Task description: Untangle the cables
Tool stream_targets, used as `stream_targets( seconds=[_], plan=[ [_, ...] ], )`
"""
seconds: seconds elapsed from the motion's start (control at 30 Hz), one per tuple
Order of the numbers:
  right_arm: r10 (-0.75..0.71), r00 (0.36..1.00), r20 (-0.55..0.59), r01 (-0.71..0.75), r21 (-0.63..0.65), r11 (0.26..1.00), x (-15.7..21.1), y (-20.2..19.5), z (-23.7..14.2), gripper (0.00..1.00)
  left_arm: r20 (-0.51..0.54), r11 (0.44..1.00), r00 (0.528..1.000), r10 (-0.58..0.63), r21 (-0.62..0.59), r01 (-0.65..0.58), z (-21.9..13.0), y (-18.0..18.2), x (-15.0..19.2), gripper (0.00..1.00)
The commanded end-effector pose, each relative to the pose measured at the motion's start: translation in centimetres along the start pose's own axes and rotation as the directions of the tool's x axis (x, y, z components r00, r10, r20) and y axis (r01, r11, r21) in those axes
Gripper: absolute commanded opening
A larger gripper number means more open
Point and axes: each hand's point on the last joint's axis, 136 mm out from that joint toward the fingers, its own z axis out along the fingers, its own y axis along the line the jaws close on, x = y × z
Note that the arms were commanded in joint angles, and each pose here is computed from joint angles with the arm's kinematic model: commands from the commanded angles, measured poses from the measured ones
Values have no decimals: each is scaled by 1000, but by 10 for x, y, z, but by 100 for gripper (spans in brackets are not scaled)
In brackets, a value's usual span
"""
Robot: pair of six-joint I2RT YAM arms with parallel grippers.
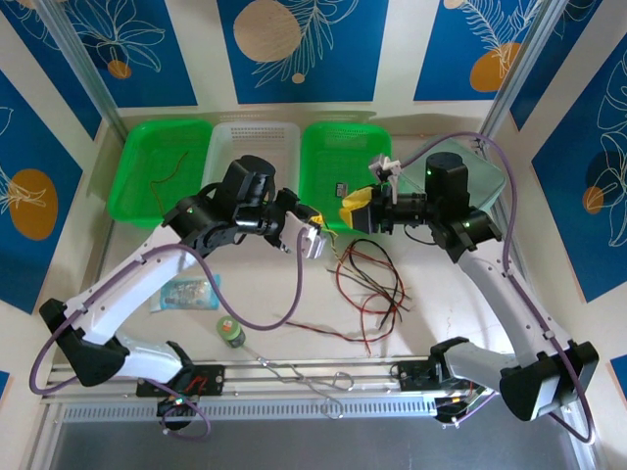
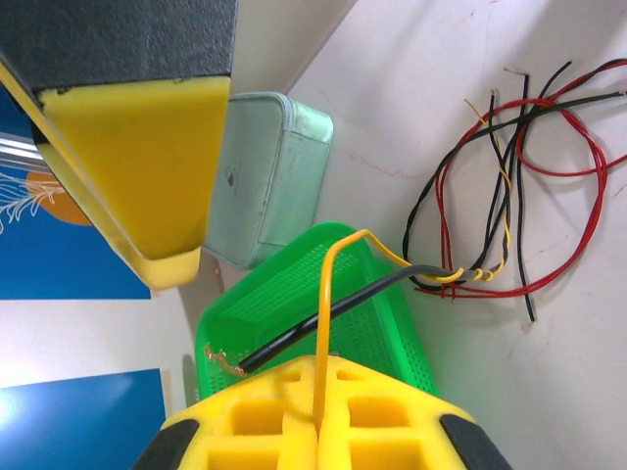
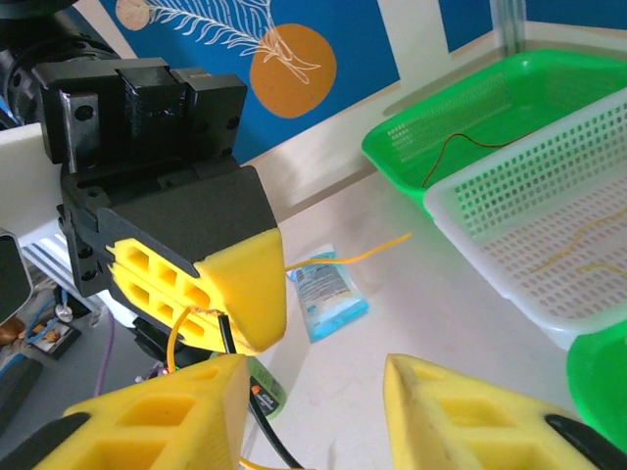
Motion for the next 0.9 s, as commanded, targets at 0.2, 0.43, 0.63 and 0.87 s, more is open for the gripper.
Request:
stream_targets(
  seconds=[0.2, 0.43, 0.63, 0.87],
  plan=[
    [-25, 999, -30, 22, -104, 994, -1, 27, 12, 43, 89, 999, 996, 18, -30, -16, -8, 5, -17, 0],
    [-15, 999, -48, 8, -129, 992, 1, 29, 19, 38, 90, 1000, 996, 9, -28, -7, -9, 5, -18, 0],
    [-8, 998, -64, -1, -132, 991, 4, 28, 25, 38, 91, 1000, 996, 6, -30, -3, -9, 6, -18, 0],
    [-8, 998, -67, 0, -114, 993, 5, 23, 29, 27, 93, 1000, 996, 0, -30, 3, -8, 6, -18, 0]
  ],
)
